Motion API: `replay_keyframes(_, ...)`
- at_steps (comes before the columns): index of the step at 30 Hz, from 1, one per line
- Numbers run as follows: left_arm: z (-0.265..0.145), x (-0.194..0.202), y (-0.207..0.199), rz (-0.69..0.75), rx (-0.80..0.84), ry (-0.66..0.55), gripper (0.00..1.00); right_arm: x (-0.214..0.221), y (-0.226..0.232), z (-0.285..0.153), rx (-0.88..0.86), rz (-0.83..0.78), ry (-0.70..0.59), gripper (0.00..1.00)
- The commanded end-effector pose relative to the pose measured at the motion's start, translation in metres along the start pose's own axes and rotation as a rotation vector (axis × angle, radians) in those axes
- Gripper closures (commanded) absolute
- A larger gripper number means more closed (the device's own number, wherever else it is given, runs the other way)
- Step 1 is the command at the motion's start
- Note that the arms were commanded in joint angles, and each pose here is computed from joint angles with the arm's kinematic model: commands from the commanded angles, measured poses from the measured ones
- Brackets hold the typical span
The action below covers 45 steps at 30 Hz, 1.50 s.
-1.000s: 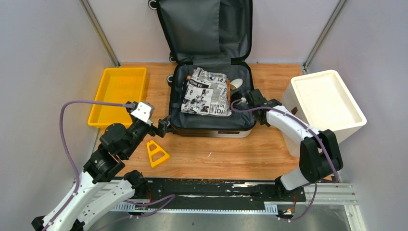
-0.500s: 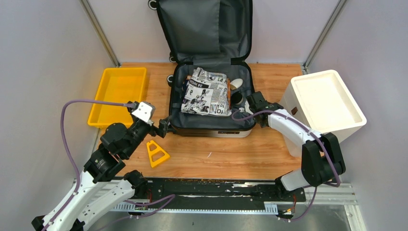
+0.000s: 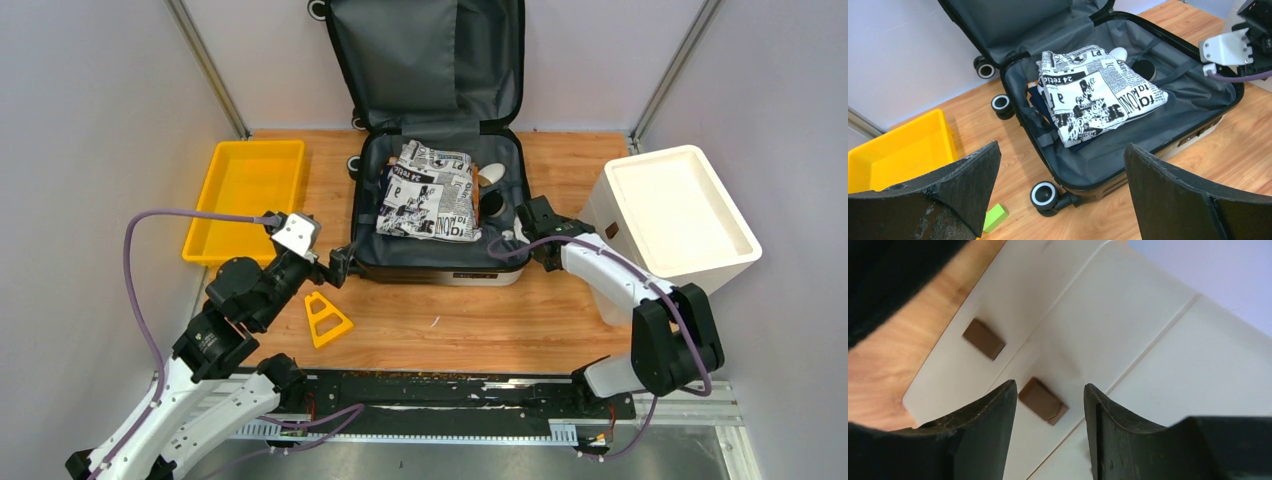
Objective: Open, take out, and arrange the luggage
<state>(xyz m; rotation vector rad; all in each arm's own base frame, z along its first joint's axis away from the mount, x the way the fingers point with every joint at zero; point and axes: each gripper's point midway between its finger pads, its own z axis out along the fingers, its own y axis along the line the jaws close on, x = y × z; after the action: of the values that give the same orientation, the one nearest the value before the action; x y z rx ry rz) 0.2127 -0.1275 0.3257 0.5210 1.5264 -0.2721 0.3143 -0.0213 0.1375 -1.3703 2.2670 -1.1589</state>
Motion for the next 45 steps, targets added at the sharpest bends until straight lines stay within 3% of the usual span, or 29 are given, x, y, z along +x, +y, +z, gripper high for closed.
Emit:
replay_keyframes(1,-0.001,-0.014,-0.002,-0.023,0.012,-0.048,0.00,0.025,0.037,-0.003,-0.149,-0.143,0.111,0.48)
replay_keyframes(6,-0.001,-0.013,-0.001,-0.022,0.008,-0.048,0.00,0.033,0.045,-0.007,-0.160,-0.177,0.116,0.48)
replay_keyframes(22,-0.004,-0.018,-0.002,-0.031,0.016,-0.067,0.00,0.043,0.015,0.000,-0.008,-0.189,0.159,0.51)
replay_keyframes(29,-0.006,-0.020,-0.002,-0.036,0.019,-0.077,0.00,0.048,0.010,-0.001,0.006,-0.180,0.177,0.70)
replay_keyframes(35,-0.007,-0.021,-0.003,-0.038,0.023,-0.081,0.00,0.050,0.006,-0.003,0.020,-0.175,0.185,0.99)
replay_keyframes(40,-0.007,-0.021,-0.002,-0.038,0.021,-0.082,0.00,0.043,0.004,-0.006,0.027,-0.175,0.160,1.00)
replay_keyframes(45,-0.006,-0.019,-0.001,-0.035,0.014,-0.076,0.00,0.010,0.004,-0.016,0.007,-0.092,-0.005,1.00)
